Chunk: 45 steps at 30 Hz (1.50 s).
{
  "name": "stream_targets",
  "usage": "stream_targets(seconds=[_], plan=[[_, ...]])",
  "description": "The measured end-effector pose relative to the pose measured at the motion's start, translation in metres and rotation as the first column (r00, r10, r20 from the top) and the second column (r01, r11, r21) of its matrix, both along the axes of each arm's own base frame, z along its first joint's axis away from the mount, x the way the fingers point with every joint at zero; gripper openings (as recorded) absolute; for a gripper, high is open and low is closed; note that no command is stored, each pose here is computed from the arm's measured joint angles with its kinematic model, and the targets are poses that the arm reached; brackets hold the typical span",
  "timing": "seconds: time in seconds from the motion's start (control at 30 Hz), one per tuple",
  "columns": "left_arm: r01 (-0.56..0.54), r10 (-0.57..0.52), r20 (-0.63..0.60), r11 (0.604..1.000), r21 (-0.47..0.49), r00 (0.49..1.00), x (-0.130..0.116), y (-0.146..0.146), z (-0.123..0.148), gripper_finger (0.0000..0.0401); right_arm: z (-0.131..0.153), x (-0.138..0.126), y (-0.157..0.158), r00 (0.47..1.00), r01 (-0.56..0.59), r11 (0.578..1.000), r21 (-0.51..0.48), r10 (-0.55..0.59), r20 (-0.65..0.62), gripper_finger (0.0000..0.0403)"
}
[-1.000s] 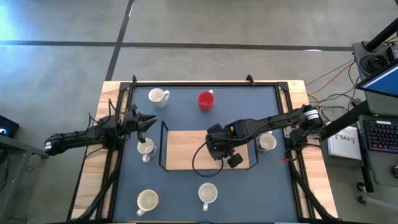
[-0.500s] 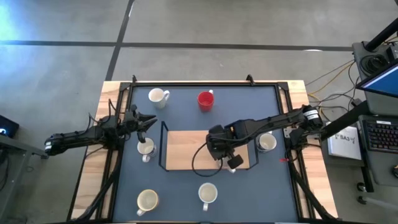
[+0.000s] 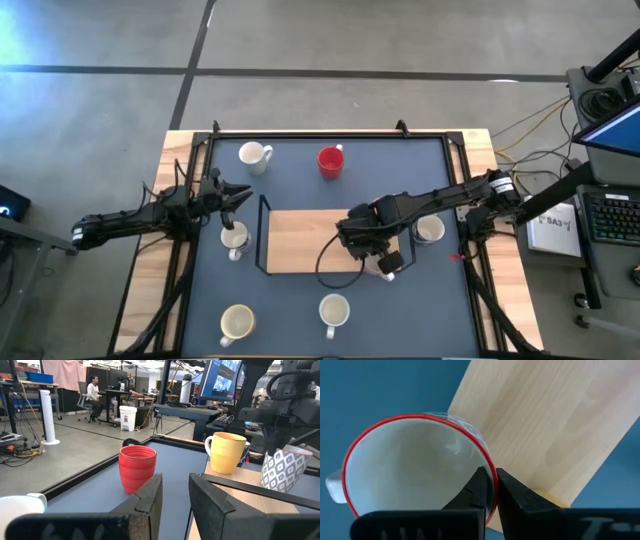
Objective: Place coffee mugs
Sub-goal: Put the gray cup on the shelf aligned with the other yellow cup, then put the top red cup on the shelf
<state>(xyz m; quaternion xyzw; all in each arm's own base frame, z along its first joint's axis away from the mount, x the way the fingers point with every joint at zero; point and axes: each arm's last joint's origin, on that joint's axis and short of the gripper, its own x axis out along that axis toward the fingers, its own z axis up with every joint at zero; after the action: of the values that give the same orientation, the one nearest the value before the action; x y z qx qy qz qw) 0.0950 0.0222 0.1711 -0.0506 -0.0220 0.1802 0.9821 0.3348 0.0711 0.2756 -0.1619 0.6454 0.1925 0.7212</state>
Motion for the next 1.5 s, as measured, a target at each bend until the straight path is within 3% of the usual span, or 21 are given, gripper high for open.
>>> stream_targets(seconds=[0.77, 1.13, 1.5], plan=[[0.0, 0.0, 0.0, 1.0, 0.0, 1.0, 0.0, 0.0, 0.0, 0.0078, 0.003, -0.013, -0.003, 0.995, 0.013, 0.999, -0.045, -0.017, -0.098, 0.0014], [0.0, 0.0, 0.0, 1.0, 0.0, 1.0, 0.0, 0.0, 0.0, 0.0078, 0.002, -0.014, -0.004, 0.994, 0.01, 0.999, -0.053, -0.015, -0.108, 0.0073], [0.0, 0.0, 0.0, 1.0, 0.0, 1.0, 0.0, 0.0, 0.0, 0.0078, 0.021, -0.011, -0.003, 0.998, 0.013, 0.999, -0.037, -0.015, -0.059, 0.0064]])
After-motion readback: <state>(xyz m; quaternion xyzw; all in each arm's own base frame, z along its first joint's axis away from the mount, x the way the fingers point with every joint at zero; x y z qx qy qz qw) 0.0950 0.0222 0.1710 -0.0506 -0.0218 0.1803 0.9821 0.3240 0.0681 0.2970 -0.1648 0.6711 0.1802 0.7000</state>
